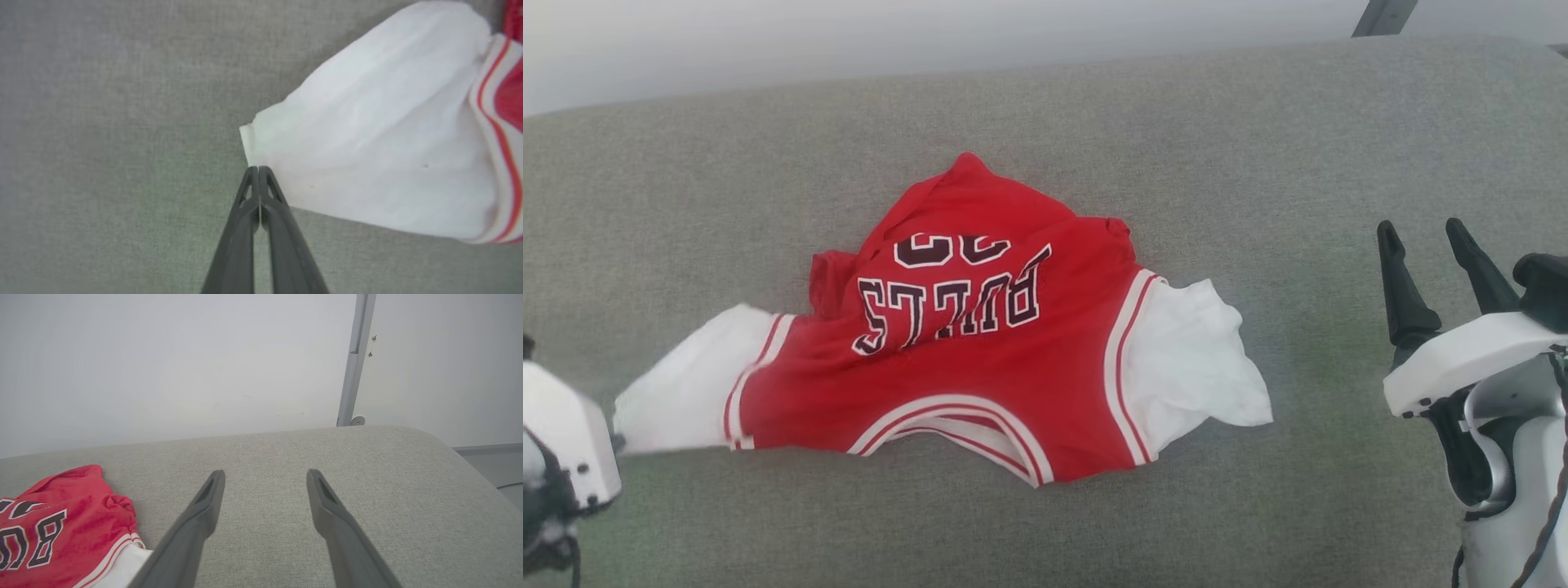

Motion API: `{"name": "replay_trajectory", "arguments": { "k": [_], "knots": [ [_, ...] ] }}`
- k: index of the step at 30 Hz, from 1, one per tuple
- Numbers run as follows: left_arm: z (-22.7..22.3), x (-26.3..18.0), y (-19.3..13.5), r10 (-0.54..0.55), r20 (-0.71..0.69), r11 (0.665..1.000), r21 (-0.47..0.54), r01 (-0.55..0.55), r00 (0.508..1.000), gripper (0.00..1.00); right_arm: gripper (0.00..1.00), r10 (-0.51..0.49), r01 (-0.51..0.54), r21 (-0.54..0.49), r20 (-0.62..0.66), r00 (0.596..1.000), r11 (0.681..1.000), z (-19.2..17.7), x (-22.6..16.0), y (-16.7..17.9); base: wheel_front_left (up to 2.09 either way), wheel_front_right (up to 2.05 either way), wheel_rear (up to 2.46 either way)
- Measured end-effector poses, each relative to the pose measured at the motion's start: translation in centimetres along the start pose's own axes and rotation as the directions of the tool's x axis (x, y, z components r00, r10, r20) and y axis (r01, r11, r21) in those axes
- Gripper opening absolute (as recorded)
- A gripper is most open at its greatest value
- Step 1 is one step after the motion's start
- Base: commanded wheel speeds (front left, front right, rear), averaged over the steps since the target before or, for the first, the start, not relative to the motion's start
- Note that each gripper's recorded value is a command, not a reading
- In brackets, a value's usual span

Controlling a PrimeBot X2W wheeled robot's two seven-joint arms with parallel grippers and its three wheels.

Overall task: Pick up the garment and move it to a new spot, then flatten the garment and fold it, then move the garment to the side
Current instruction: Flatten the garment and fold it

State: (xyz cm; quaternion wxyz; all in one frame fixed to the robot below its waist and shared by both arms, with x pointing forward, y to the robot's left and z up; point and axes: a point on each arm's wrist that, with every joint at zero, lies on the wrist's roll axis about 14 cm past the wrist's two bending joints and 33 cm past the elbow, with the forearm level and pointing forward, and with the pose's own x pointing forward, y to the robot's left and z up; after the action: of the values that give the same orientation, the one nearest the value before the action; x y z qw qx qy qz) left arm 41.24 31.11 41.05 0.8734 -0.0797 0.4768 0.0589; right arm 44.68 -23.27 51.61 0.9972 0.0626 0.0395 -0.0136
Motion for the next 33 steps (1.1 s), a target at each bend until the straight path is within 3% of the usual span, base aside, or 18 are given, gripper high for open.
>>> {"name": "replay_trajectory", "arguments": {
  "k": [6,7,8,9,10,19,33],
  "knots": [
    [-2.4,0.5,0.6,0.008,-0.042,0.999,-0.033,-0.009,0.999,0.00,1.00,0.002,-0.002,-0.001,0.002,1.000,1.000,0.3,-0.3,0.0,0.00,0.00,0.00],
    [-2.2,0.4,0.6,0.005,-0.028,0.999,-0.038,-0.006,1.000,0.08,1.00,0.003,-0.003,-0.002,0.005,1.000,1.000,0.4,-0.4,0.1,0.00,0.00,0.00],
    [-2.0,0.3,0.6,0.001,-0.017,0.999,-0.036,-0.002,1.000,0.38,1.00,0.005,-0.005,-0.002,0.008,1.000,1.000,0.5,-0.4,0.1,0.00,0.00,0.00],
    [-1.7,0.1,0.6,-0.003,-0.003,0.999,-0.032,0.003,1.000,0.92,1.00,0.006,-0.006,-0.003,0.011,1.000,1.000,0.6,-0.5,0.1,0.00,0.00,0.00],
    [-1.4,0.0,0.6,-0.006,0.010,0.999,-0.033,0.007,1.000,1.00,1.00,0.007,-0.007,-0.003,0.014,1.000,1.000,0.7,-0.6,0.2,0.00,0.00,0.00],
    [3.1,-2.4,0.0,-0.035,0.116,0.997,0.078,0.026,0.993,1.00,1.00,0.017,-0.017,-0.004,0.039,0.999,1.000,1.8,-1.0,0.4,0.00,0.00,0.00],
    [0.8,0.6,-1.7,-0.017,-0.114,0.996,0.084,0.027,0.993,1.00,1.00,-0.012,0.013,-0.013,0.025,1.000,1.000,1.4,-1.1,-0.7,0.00,0.00,0.00]
  ]
}}
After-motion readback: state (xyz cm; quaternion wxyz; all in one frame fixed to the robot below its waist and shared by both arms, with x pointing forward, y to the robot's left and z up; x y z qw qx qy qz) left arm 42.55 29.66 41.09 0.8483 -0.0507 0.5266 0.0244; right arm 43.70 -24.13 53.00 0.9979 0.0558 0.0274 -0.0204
